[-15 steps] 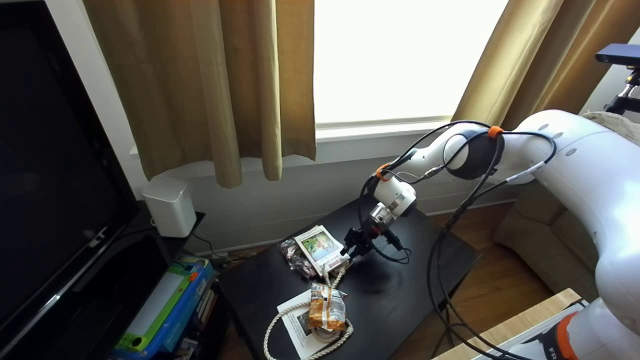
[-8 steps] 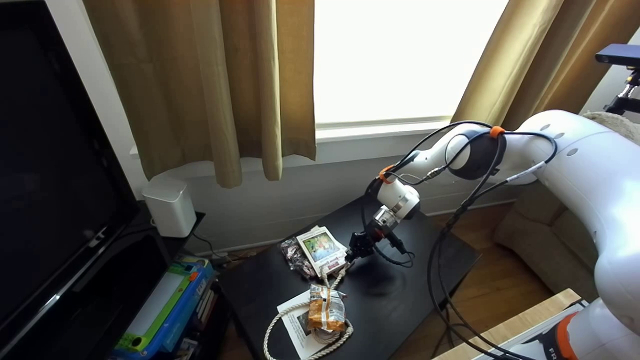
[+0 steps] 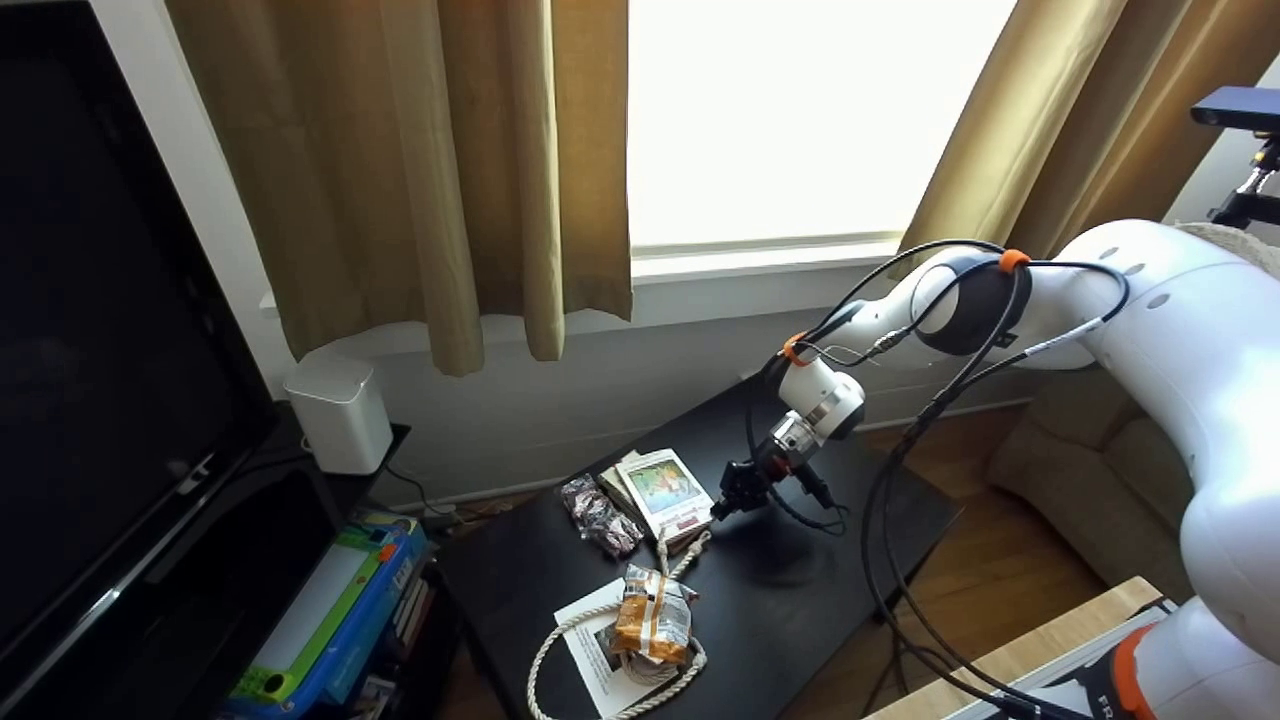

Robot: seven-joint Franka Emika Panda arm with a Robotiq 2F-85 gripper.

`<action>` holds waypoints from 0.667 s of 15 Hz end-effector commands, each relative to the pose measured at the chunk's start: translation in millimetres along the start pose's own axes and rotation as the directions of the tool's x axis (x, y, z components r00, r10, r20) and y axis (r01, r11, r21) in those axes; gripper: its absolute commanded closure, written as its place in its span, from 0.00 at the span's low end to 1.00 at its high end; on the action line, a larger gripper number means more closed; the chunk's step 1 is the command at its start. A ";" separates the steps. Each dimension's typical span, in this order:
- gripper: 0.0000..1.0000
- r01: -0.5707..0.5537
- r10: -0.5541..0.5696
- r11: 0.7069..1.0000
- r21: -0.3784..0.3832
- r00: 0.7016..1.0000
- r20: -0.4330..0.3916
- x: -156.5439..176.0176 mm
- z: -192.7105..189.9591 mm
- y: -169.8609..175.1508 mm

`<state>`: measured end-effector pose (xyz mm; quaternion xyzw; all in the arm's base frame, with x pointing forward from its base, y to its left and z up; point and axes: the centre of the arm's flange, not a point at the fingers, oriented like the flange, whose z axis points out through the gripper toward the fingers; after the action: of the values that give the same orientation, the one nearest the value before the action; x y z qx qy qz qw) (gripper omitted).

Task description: Move one book to the right

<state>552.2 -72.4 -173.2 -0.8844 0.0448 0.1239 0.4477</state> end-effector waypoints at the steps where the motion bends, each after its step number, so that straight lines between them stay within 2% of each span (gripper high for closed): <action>1: 0.97 -0.030 0.030 1.000 0.008 0.998 -0.054 8.2 -9.5 51.9; 10: 0.97 -0.098 0.091 0.994 -0.045 0.987 -0.135 -1.9 -67.6 77.5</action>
<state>539.7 -152.1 -173.9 -0.8924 0.0914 0.0932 0.4320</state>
